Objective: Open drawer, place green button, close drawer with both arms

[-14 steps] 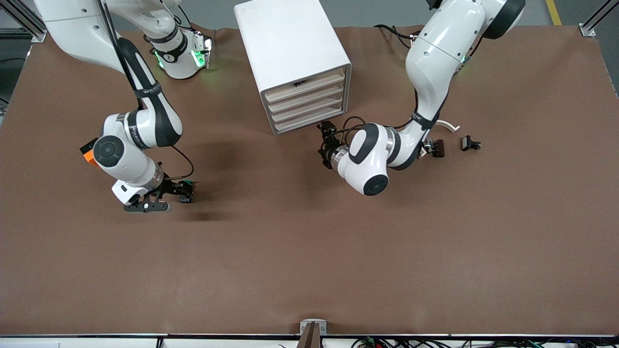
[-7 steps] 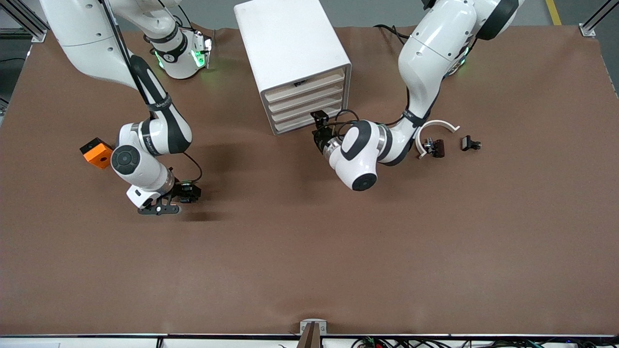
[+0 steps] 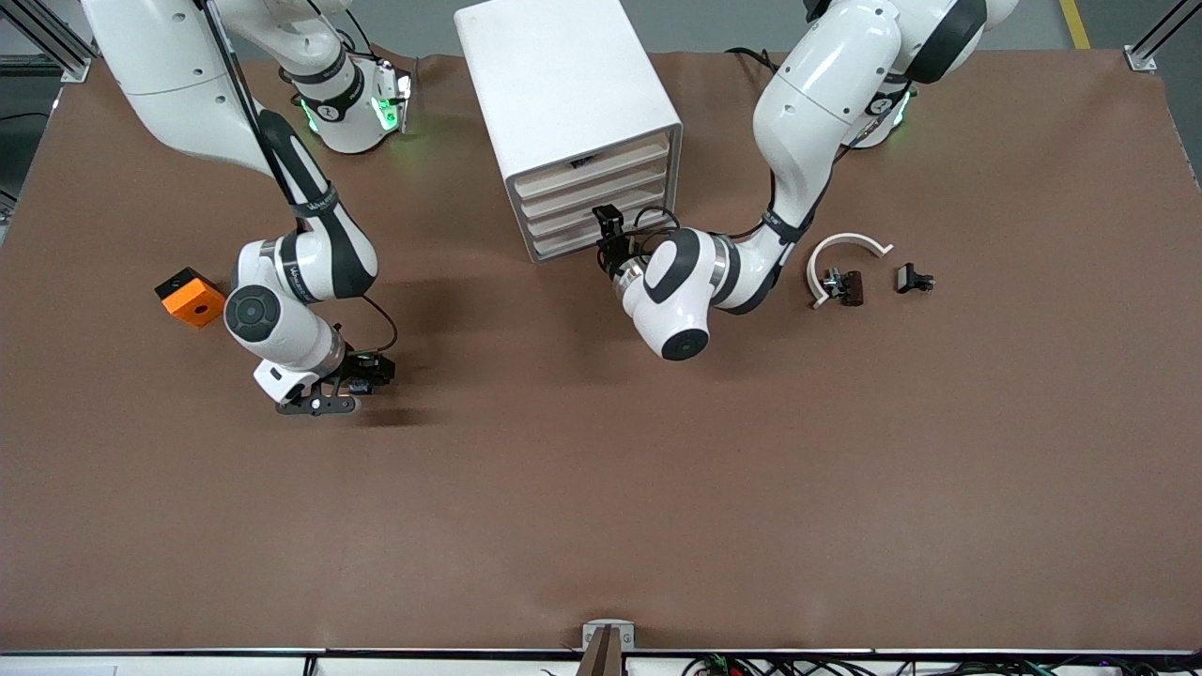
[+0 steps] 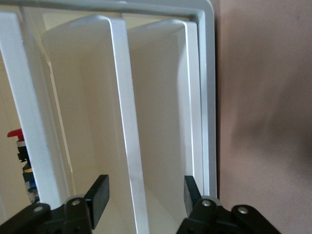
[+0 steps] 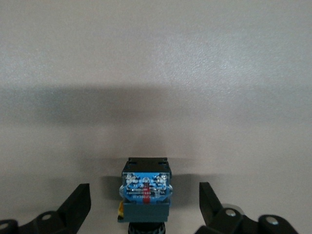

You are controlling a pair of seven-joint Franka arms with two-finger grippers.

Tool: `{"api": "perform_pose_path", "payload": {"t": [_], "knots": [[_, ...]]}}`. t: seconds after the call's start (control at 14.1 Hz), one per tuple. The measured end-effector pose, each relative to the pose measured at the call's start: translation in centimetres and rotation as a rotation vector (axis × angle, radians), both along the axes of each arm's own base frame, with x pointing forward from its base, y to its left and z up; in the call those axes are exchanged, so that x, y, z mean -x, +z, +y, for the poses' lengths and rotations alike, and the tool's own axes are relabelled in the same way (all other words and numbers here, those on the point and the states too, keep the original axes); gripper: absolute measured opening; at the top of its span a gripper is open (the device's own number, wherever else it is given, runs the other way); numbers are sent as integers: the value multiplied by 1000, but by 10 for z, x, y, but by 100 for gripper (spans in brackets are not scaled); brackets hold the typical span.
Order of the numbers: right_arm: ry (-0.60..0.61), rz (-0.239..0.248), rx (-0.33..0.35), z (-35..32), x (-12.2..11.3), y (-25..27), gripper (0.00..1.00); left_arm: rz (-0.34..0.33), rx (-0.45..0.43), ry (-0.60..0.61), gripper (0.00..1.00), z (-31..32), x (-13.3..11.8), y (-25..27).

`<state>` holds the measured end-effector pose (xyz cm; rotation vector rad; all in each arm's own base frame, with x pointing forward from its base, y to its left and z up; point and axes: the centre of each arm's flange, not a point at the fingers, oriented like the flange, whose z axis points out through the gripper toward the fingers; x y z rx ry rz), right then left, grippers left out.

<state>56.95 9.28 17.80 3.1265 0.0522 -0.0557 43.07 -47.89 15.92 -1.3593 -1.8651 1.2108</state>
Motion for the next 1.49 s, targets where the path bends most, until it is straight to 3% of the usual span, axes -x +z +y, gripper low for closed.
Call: {"api": "perform_pose_path", "payload": {"t": [0.07, 0.42, 0.5, 0.57, 0.71, 0.85, 0.99, 1.2, 1.49], "knots": [[2, 4, 1, 1, 1, -2, 95, 4, -2, -1, 68, -1, 2, -2], [11, 6, 0, 6, 1, -3, 42, 26, -1, -10, 59, -12, 16, -8], [11, 7, 0, 7, 1, -3, 42, 29, -3, -10, 59, -14, 18, -8], [12, 7, 0, 7, 1, -3, 41, 30, -6, -9, 52, -14, 18, -8], [12, 5, 0, 7, 0, -3, 41, 31, -8, -5, 29, -13, 17, -9], [10, -8, -2, 7, -6, 3, 41, 49, -18, 8, 13, -12, 16, -9], [10, 8, 2, 8, -16, 17, 41, 56, -28, 19, 14, -9, 14, -11], [17, 104, 22, 17, -36, 67, 41, 56, -25, 45, 14, 1, 0, -10], [0, 211, 56, 43, -49, 138, 41, 22, -7, 118, 14, 29, -43, -1]]}}
